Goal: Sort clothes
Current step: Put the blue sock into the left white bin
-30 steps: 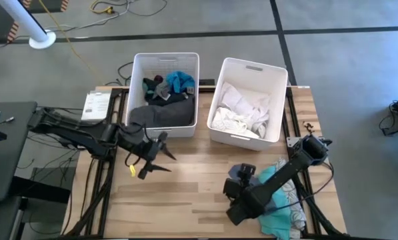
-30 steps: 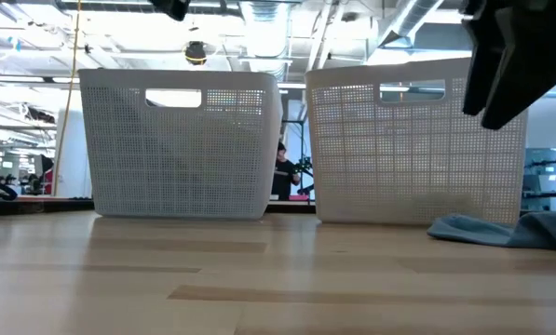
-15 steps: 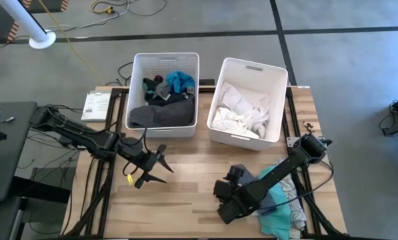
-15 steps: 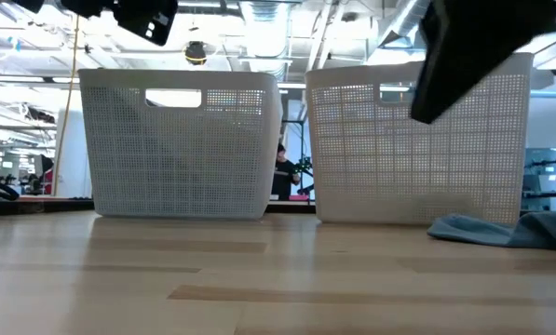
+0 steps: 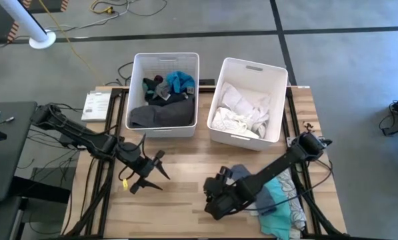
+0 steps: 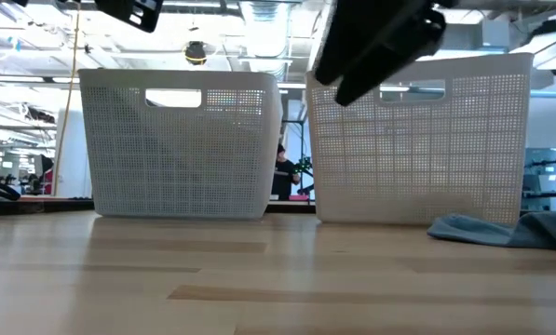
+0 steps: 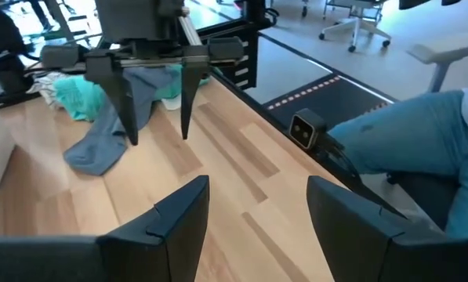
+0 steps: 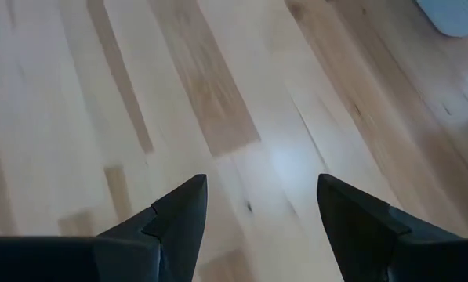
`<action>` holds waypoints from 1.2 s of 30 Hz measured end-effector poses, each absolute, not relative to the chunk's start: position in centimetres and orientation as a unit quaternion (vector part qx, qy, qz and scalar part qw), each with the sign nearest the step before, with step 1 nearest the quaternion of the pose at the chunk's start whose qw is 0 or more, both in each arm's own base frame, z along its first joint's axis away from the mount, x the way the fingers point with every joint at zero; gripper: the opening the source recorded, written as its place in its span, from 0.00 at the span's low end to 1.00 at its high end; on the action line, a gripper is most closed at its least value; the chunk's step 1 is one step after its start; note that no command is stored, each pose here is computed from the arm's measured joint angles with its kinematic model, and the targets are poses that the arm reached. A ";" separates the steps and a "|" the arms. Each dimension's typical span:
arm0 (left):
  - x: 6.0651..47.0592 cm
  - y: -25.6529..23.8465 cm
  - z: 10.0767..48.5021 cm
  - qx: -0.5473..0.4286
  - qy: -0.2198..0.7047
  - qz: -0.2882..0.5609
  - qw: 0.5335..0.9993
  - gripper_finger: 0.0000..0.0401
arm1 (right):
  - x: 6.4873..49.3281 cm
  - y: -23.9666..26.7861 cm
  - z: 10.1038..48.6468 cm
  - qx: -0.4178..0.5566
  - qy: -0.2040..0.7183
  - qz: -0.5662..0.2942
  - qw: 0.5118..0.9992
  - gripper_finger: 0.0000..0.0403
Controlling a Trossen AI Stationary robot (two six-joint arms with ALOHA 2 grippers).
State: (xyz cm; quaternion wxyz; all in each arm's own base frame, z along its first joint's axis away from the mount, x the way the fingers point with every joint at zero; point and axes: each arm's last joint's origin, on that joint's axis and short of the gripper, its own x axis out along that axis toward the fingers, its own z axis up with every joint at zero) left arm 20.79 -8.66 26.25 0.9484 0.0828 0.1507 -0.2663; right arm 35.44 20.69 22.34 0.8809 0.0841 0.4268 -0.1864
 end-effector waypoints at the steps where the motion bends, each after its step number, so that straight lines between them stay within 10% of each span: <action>1: 20.8 -8.7 26.3 0.084 0.150 -0.267 0.948 0.52 | 35.6 20.6 22.4 0.090 0.422 -0.186 0.883 0.63; 36: 20.6 -8.6 25.8 0.088 0.176 -0.256 0.946 0.52 | 40.6 13.8 23.4 0.260 0.338 -0.239 0.872 0.63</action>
